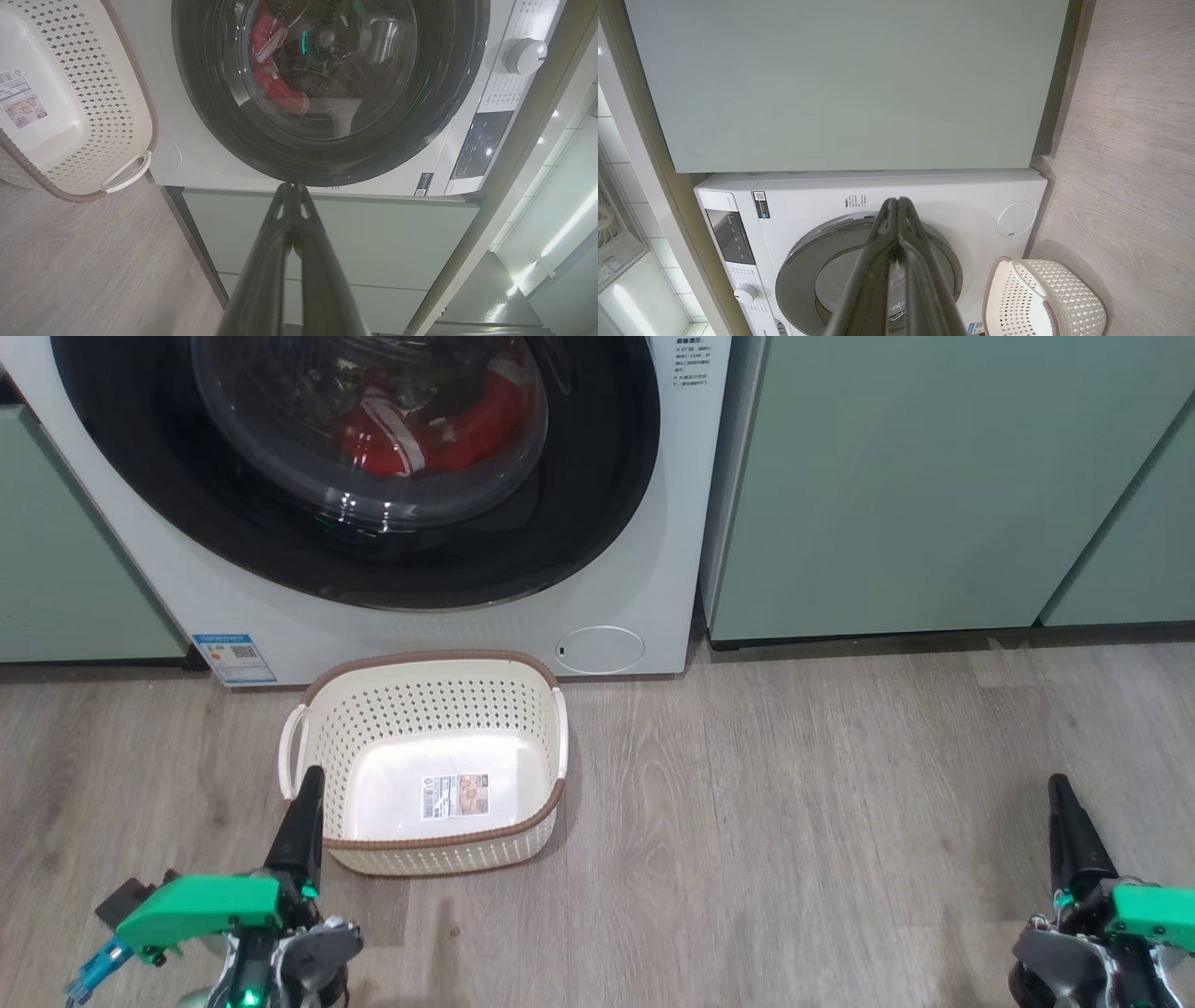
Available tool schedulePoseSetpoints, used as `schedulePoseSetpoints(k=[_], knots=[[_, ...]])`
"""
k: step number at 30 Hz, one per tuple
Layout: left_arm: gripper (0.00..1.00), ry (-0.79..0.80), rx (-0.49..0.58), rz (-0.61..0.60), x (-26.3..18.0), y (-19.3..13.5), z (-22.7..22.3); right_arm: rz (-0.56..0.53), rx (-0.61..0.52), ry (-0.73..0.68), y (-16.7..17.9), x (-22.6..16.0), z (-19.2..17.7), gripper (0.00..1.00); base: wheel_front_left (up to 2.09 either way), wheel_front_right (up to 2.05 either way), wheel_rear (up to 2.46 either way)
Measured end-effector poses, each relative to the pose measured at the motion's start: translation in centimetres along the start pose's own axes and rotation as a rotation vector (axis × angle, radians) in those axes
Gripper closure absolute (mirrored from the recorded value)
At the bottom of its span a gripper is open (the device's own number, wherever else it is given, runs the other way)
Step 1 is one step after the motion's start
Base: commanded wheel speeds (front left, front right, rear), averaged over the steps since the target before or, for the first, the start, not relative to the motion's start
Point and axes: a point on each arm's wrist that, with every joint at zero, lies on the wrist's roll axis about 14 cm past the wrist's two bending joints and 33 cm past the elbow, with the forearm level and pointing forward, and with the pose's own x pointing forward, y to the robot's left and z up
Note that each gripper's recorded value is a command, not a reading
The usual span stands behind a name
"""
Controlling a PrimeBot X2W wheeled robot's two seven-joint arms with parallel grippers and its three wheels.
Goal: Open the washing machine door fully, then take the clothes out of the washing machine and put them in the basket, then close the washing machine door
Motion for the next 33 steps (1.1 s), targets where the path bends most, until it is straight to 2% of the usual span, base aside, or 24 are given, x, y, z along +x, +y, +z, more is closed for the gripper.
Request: schedulePoseSetpoints(k=[24, 25, 33], knots=[[1.00, 0.000, 0.000, 0.000, 0.0, 0.0, 0.0, 0.000, 0.000, -0.001, 0.0, 0.0, 0.0, 1.00, 0.00, 0.00, 0.00], [0.00, 0.000, -0.001, 0.002, 0.0, 0.1, 0.0, -0.002, 0.001, 0.000, -0.1, 0.0, 0.0, 0.00, 0.00, 0.00, 0.00], [0.00, -0.012, -0.028, 0.195, -3.3, 6.5, -0.2, -0.163, 0.022, -0.004, -5.4, -2.3, -0.3, 0.00, 0.00, 0.00, 0.00]])
